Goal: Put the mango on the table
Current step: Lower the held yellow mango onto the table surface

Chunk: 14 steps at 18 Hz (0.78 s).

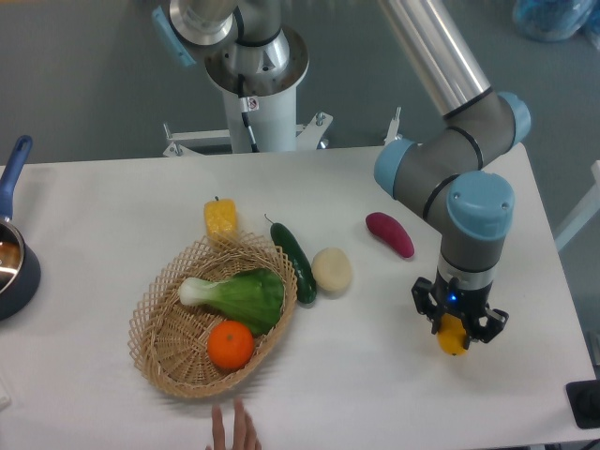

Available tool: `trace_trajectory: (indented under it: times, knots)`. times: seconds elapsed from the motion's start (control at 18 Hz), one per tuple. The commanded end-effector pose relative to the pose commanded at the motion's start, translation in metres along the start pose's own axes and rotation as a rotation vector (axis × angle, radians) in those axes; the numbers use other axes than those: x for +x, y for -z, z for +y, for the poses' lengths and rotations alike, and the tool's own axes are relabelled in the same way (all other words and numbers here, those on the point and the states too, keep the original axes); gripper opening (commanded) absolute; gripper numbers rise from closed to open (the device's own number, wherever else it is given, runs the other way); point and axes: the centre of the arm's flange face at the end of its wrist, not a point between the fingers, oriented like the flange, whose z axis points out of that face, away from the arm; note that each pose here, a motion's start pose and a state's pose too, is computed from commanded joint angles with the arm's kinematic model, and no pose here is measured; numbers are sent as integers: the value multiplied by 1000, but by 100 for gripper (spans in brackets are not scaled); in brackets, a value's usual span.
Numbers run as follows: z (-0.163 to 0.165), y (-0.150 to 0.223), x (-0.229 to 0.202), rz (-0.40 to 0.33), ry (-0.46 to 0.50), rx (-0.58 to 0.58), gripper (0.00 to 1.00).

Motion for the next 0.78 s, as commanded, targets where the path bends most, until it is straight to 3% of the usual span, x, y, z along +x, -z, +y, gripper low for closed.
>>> trace_trajectory:
  times: [0.56,0.67,0.78]
  knots:
    - [1,-7,1,11,18,-3,54]
    - [1,-7,1,11,15,-3,63]
    - [0,-12,1,14,10,-4,64]
